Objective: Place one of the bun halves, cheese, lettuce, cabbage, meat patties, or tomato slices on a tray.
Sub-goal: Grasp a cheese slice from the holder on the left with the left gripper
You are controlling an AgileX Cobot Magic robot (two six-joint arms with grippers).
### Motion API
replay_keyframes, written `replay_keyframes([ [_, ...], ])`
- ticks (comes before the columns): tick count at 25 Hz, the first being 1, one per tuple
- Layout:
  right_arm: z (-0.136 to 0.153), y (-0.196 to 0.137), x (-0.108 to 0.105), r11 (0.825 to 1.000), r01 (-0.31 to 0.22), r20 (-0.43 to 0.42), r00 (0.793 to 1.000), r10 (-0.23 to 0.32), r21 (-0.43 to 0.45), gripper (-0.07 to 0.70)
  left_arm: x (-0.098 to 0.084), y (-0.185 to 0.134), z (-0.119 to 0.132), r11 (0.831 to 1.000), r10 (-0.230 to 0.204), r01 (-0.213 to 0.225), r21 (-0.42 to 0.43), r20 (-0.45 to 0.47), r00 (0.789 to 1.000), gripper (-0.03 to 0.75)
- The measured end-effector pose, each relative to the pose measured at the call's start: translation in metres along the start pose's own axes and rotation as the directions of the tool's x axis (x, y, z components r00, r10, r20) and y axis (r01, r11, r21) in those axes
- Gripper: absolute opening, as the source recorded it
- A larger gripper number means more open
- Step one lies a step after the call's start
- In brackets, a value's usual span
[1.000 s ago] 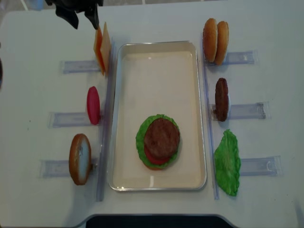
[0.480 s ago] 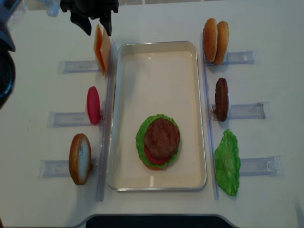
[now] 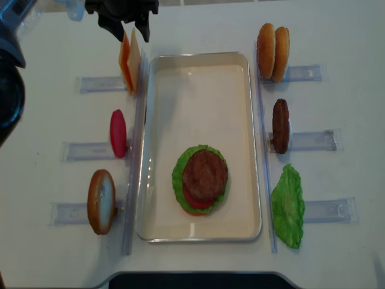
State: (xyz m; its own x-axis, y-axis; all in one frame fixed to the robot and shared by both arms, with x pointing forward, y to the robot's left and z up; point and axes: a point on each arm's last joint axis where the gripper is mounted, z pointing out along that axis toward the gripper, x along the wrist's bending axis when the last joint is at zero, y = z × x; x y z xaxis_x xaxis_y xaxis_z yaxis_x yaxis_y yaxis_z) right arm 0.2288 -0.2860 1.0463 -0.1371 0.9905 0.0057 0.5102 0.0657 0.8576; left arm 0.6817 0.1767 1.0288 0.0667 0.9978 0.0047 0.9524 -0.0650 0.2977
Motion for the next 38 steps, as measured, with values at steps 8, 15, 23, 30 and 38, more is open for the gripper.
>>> replay_keyframes([
  [8,0.0,0.0,0.0,1.0,0.0,0.0,1.0,0.0,0.0,0.54,-0.008,-0.002,0.004,1.0,0.018,-0.018,0.007,0.0,1.0,0.517],
  [15,0.0,0.0,0.0,1.0,0.0,0.0,1.0,0.0,0.0,0.54,-0.008,-0.002,0.011,1.0,0.026,-0.026,0.017,-0.017,1.0,0.517],
  [23,0.0,0.0,0.0,1.0,0.0,0.0,1.0,0.0,0.0,0.54,-0.008,-0.002,0.017,0.999,0.026,-0.026,0.029,-0.021,0.999,0.517],
  [30,0.0,0.0,0.0,1.0,0.0,0.0,1.0,0.0,0.0,0.54,-0.009,-0.003,0.03,0.998,0.031,-0.029,0.059,-0.032,0.999,0.517],
  [38,0.0,0.0,0.0,1.0,0.0,0.0,1.0,0.0,0.0,0.54,-0.005,-0.006,0.039,0.994,0.051,-0.044,0.099,-0.077,0.996,0.512],
])
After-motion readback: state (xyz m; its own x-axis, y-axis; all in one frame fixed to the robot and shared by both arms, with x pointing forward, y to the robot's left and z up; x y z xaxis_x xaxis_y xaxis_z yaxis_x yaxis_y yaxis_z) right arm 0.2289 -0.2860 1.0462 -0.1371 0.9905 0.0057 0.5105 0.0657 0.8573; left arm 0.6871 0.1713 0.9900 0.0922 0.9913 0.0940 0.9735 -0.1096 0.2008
